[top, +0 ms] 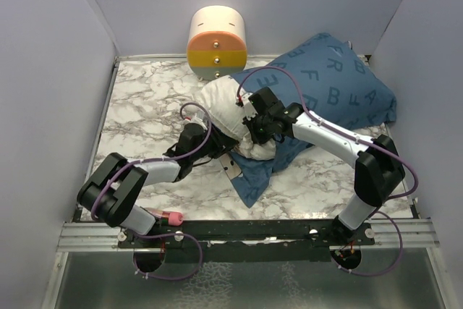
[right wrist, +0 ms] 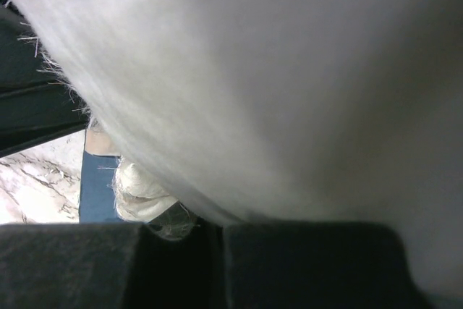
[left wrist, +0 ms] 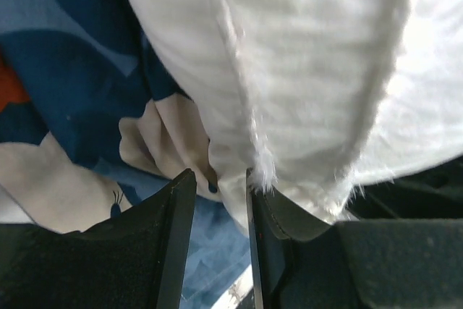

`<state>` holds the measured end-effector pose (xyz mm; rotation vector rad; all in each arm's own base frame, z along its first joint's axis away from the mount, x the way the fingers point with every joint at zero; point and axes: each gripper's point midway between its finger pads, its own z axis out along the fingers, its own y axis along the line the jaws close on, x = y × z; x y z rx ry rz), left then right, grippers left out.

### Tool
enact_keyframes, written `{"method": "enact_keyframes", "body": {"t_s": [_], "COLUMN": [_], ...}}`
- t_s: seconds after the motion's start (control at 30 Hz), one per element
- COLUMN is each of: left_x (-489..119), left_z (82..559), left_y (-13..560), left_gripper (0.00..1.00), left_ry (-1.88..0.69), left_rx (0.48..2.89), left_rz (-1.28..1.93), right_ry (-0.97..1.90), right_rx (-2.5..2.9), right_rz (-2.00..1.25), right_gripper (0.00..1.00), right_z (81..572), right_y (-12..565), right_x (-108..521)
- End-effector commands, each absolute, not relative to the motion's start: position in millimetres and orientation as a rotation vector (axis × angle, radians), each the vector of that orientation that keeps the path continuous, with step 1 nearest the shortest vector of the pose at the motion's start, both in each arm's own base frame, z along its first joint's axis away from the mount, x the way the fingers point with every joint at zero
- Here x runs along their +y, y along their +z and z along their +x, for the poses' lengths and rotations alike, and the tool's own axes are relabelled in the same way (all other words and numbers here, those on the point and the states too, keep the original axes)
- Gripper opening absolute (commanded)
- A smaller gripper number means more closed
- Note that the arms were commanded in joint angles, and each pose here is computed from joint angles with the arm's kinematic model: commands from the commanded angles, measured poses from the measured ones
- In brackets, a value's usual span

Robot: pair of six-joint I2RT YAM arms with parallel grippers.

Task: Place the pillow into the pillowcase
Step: Stuff the pillow into the pillowcase.

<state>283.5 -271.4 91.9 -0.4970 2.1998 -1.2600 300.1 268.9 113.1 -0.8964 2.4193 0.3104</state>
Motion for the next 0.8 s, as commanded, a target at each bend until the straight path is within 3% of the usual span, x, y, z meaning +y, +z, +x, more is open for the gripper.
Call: {"method": "enact_keyframes", "body": {"t_s": [0.0,0.4,0.6,0.77], "left_x": [-279.8,-288.4,-278.8,-278.2], "left_z": [305.1,303.5,300.7,308.7], "left_y": [96.8,59.3,55.3,52.3], "left_gripper": [0.38,0.38,0.34,0.42], "left_ry": [-1.234,-1.018,-0.953,-0.932], "left_rx": [2.144,2.315,2.290,2.252], "left_rz": [-0.498,-0.404,-0.423,-0.437], "right_ry": [0.222,0.231,0.241,0.258], "right_rx": [2.431,2.422,2.420,2.422], "right_rz": [-0.833,-0.851,-0.856,-0.860], "right_gripper": [0.01,0.01,0.01,0.01], "right_z": [314.3,314.3,314.3,313.6], "right_y": [114.8,115.5,114.7,113.1], "right_x": [255.1,256.5,257.6,260.2]}}
